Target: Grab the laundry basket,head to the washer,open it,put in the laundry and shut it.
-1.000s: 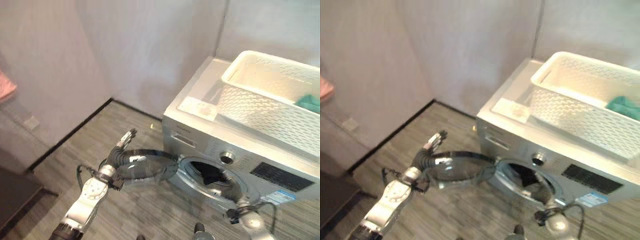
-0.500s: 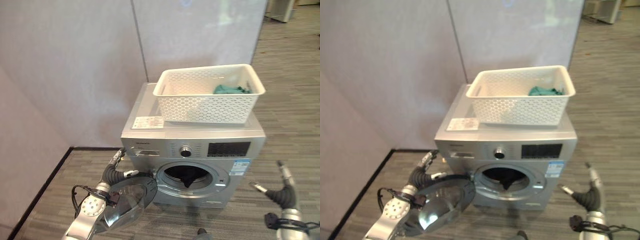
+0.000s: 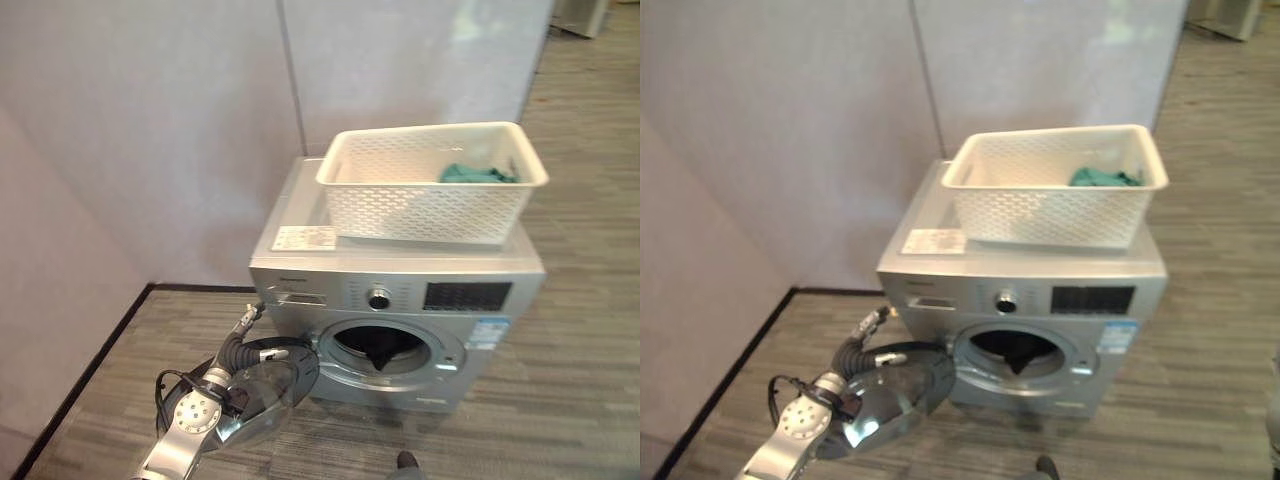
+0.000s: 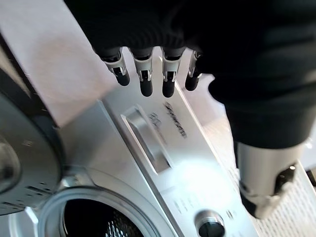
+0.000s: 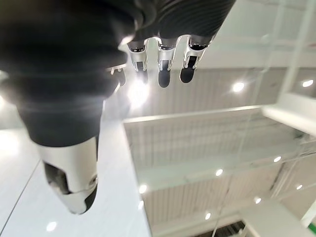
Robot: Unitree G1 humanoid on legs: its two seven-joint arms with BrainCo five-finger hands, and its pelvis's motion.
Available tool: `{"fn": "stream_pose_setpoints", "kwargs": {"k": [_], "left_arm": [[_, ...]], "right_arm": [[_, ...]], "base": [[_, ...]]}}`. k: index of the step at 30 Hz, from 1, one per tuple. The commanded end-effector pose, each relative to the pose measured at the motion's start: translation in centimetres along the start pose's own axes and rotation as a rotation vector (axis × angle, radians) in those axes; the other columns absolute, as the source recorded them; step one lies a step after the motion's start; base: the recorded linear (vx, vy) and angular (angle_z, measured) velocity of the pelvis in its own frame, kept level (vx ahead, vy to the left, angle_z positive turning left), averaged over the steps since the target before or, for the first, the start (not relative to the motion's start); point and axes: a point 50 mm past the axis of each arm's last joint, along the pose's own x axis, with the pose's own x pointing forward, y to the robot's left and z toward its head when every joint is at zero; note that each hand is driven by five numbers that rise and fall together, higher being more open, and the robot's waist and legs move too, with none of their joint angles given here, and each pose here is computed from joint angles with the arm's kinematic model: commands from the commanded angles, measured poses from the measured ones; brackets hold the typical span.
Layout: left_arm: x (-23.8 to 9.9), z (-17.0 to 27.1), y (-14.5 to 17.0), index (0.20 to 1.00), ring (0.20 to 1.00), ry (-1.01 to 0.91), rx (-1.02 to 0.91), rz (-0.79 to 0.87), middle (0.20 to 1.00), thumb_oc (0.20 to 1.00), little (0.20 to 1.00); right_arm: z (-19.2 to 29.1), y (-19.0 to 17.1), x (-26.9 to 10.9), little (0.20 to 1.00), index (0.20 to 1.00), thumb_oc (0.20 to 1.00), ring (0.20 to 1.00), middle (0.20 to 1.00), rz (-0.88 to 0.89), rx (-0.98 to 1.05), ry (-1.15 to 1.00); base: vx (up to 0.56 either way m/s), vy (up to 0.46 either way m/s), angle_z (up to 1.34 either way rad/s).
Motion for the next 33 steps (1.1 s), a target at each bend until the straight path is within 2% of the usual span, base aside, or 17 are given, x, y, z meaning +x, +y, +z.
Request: {"fn": "stream_pose_setpoints", "kwargs": {"k": [1, 4, 6, 8, 9, 11, 12, 13, 18, 20, 25, 30, 33], "left_arm": [[1.2, 2.8, 2.1, 1.0, 1.0, -0.133, 0.087, 0.019, 1.0, 1.0, 1.0], [1.1, 2.5, 2.4, 1.0, 1.0, -0.121, 0.093, 0.019, 1.0, 1.0, 1.0], [0.8, 2.2, 2.7, 1.0, 1.0, -0.106, 0.101, 0.016, 1.0, 1.0, 1.0], [0.5, 1.5, 3.4, 1.0, 1.0, -0.058, 0.111, -0.004, 1.0, 1.0, 1.0], [0.5, 1.4, 3.4, 1.0, 1.0, -0.054, 0.11, -0.008, 1.0, 1.0, 1.0], [0.9, 1.3, 2.1, 1.0, 1.0, -0.044, 0.073, -0.083, 1.0, 1.0, 1.0], [0.9, 1.3, 2.1, 1.0, 1.0, -0.044, 0.071, -0.082, 1.0, 1.0, 1.0], [1.2, 1.1, 1.5, 1.0, 1.0, -0.028, 0.064, -0.121, 1.0, 1.0, 1.0], [2.3, 1.6, 0.3, 1.0, 1.0, -0.037, 0.067, -0.19, 1.0, 1.0, 1.0], [2.3, 1.3, 0.5, 1.0, 1.0, -0.018, 0.052, -0.183, 1.0, 1.0, 1.0], [2.2, 1.0, 0.4, 1.0, 1.0, 0.0, 0.034, -0.185, 1.0, 1.0, 1.0], [2.0, 0.7, 0.3, 1.0, 1.0, 0.018, 0.009, -0.195, 1.0, 1.0, 1.0], [1.7, 0.3, 0.2, 1.0, 1.0, 0.043, 0.008, -0.218, 1.0, 1.0, 1.0]], "right_arm": [[-1.7, -1.1, 2.2, 1.0, 1.0, 1.0, 1.0, 1.0, -0.07, -0.078, 0.023], [-2.5, -1.5, 3.0, 1.0, 1.0, 1.0, 1.0, 1.0, -0.055, -0.117, 0.021], [-3.8, -1.8, 4.3, 1.0, 1.0, 1.0, 1.0, 1.0, 0.004, -0.214, 0.001], [-5.8, -1.4, 6.0, 1.0, 1.0, 1.0, 1.0, 1.0, 0.279, -0.311, -0.006], [-6.4, -1.4, 6.3, 1.0, 1.0, 1.0, 1.0, 1.0, 0.303, -0.324, 0.015], [-8.8, 0.3, 7.3, 1.0, 1.0, 1.0, 1.0, 1.0, 0.512, -0.28, 0.13], [-8.7, 0.4, 7.4, 1.0, 1.0, 1.0, 1.0, 1.0, 0.513, -0.278, 0.128], [-8.8, 1.1, 8.3, 1.0, 1.0, 1.0, 1.0, 1.0, 0.611, -0.347, 0.109], [-9.7, 1.6, 10.2, 1.0, 1.0, 1.0, 1.0, 1.0, 0.654, -0.352, 0.176], [-8.6, 3.9, 10.4, 1.0, 1.0, 1.0, 1.0, 1.0, 0.696, -0.263, 0.199], [-7.0, 5.9, 10.7, 1.0, 1.0, 1.0, 1.0, 1.0, 0.747, -0.188, 0.182], [-7.5, 7.7, 9.6, 1.0, 1.0, 1.0, 1.0, 1.0, 0.867, -0.149, 0.261], [-8.5, 8.3, 8.2, 1.0, 1.0, 1.0, 1.0, 1.0, 1.001, -0.158, 0.327]], "base": [[0.0, 0.0, 0.33], [0.0, -0.024, 0.07], [0.01, -0.075, 0.09], [0.0, -0.185, 0.44], [0.0, -0.207, 0.63], [0.03, -0.154, 0.6], [0.03, -0.134, 0.45], [0.0, -0.094, 0.23], [0.01, -0.087, 0.25], [0.05, -0.114, 0.27], [0.05, -0.058, 0.12], [0.03, -0.041, 0.05], [0.02, -0.017, 0.01]]}}
